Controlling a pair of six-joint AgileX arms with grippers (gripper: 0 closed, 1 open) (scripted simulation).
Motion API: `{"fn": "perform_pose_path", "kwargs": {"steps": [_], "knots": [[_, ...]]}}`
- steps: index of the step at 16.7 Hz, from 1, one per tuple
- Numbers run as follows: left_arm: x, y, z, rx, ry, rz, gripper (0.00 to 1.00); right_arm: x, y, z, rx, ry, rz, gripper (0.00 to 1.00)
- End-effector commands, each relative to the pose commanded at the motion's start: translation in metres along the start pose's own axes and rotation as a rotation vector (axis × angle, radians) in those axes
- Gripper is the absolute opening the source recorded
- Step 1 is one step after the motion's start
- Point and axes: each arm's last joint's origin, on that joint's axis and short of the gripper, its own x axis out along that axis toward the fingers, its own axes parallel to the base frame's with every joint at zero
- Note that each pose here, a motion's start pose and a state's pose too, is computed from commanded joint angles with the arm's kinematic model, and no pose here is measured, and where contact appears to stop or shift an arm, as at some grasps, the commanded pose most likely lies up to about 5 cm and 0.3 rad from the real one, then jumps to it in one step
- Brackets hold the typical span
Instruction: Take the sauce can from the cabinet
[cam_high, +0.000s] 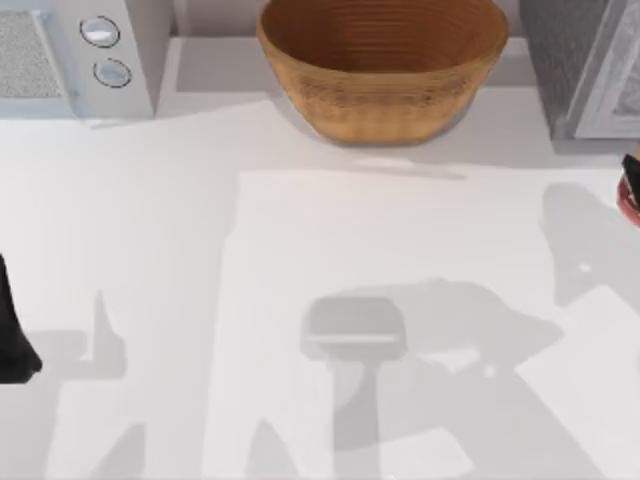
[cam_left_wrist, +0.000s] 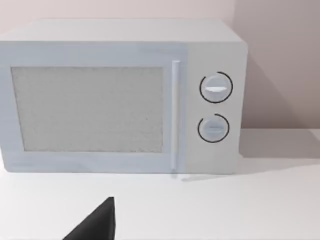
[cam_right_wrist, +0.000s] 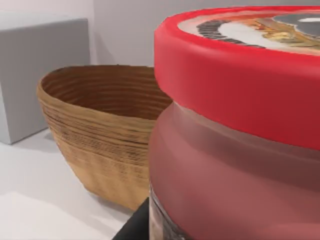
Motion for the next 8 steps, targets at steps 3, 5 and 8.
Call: {"fn": "perform_pose_path", "kwargs": {"steps": [3,5,8], "knots": [[0.000,0.000,0.000,0.000,0.000,0.000,1.00,0.008,-0.007,-0.012,0.001,0.000,0.046,0.00],[0.000,0.000,0.000,0.000,0.000,0.000,1.00,0.012,-0.012,-0.021,0.001,0.000,0.075,0.00],[0.000,0.000,0.000,0.000,0.000,0.000,1.00,0.018,-0.019,-0.036,0.002,0.001,0.118,0.00]]}}
